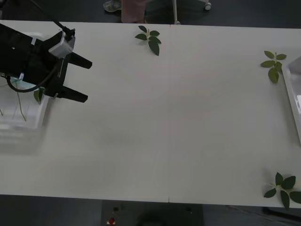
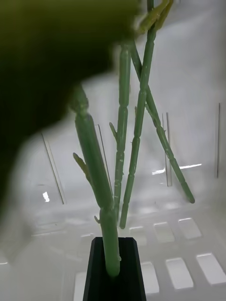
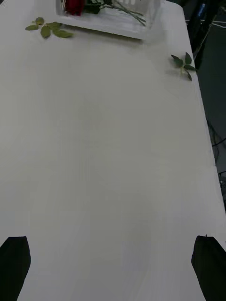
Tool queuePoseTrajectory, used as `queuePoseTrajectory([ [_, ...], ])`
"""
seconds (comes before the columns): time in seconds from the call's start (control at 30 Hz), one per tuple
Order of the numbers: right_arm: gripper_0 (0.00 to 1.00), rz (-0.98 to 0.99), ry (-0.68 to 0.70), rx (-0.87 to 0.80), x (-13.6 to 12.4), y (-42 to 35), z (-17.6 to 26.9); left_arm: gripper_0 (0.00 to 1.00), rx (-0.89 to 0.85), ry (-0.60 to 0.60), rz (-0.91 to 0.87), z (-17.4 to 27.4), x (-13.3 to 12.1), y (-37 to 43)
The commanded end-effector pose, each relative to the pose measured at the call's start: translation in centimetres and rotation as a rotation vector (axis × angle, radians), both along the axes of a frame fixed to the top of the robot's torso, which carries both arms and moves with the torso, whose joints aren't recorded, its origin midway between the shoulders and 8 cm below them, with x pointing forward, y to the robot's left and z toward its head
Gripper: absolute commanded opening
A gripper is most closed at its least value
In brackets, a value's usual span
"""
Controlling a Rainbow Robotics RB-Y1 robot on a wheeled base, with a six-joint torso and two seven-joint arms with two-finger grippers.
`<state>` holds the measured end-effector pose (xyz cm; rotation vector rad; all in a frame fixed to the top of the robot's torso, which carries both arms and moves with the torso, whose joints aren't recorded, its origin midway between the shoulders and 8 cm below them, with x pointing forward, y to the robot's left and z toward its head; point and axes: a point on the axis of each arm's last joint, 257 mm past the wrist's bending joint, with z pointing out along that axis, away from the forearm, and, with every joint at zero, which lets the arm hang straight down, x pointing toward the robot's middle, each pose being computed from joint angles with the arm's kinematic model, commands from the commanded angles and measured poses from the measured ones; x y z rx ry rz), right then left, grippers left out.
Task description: Put the red flowers into the right box and the blue flowers into the left box
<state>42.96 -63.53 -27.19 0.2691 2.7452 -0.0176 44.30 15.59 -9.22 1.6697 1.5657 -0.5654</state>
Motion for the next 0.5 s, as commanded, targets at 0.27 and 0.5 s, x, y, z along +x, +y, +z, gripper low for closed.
queuePoseTrajectory([
  [0.27, 1.0, -0.011, -0.071, 0.027, 0.6, -0.5, 1.2, 1.0, -0.029, 0.12, 0.046, -3.8, 0.7, -0.1],
  [0.5, 1.0, 0.008, -0.052, 0.024, -0.1, -0.5, 1.0, 1.0, -0.021, 0.168, -0.005, -4.7, -1.0, -0.6],
])
